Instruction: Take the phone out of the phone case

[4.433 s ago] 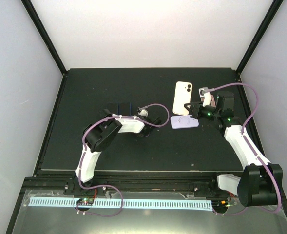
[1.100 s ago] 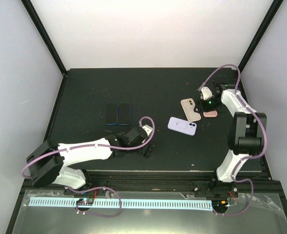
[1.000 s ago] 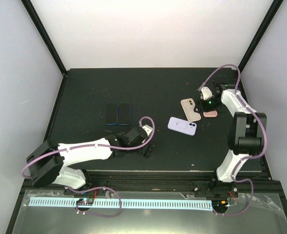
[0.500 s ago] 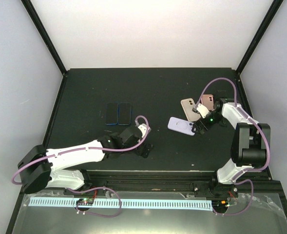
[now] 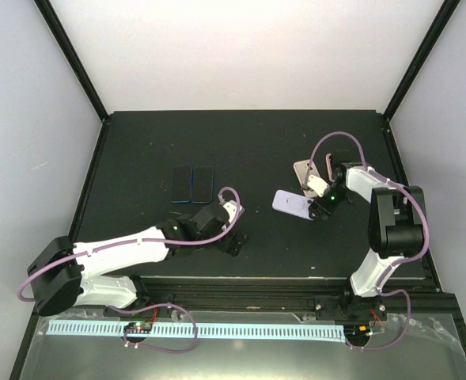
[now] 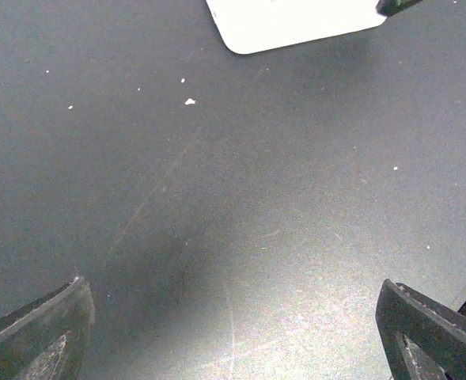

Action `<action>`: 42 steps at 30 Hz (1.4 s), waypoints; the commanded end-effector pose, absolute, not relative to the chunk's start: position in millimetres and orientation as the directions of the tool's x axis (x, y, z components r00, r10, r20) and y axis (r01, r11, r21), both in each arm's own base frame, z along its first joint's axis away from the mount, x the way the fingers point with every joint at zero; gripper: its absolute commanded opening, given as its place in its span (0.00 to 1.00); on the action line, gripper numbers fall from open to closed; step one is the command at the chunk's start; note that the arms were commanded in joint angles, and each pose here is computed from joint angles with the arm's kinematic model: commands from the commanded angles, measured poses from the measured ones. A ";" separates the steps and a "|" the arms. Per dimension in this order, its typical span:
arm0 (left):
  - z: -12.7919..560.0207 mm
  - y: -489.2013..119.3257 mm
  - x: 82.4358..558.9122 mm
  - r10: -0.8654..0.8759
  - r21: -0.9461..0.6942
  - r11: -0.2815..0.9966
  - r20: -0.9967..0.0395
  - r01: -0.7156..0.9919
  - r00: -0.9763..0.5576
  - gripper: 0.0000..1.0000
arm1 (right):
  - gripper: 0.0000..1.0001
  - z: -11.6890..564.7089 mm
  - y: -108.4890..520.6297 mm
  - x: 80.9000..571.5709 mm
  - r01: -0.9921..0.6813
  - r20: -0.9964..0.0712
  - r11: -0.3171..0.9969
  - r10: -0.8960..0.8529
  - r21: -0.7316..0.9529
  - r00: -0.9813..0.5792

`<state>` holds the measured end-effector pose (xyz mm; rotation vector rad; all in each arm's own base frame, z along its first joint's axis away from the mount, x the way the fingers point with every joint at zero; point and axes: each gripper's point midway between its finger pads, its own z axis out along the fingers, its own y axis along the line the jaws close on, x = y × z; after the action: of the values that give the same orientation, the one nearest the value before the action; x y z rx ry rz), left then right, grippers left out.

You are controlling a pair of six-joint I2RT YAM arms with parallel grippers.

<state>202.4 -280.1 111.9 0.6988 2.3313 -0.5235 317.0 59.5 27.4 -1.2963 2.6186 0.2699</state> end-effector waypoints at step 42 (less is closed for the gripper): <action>149.7 -245.9 198.8 0.287 -0.199 0.783 -0.726 0.590 -0.625 0.99 | 0.96 12.6 176.8 299.9 -0.923 -0.130 0.377 -0.914 0.077 -0.385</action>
<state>201.1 -248.9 149.4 0.6555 2.2556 -0.5387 303.4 170.0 23.9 -1.7487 2.4857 0.2570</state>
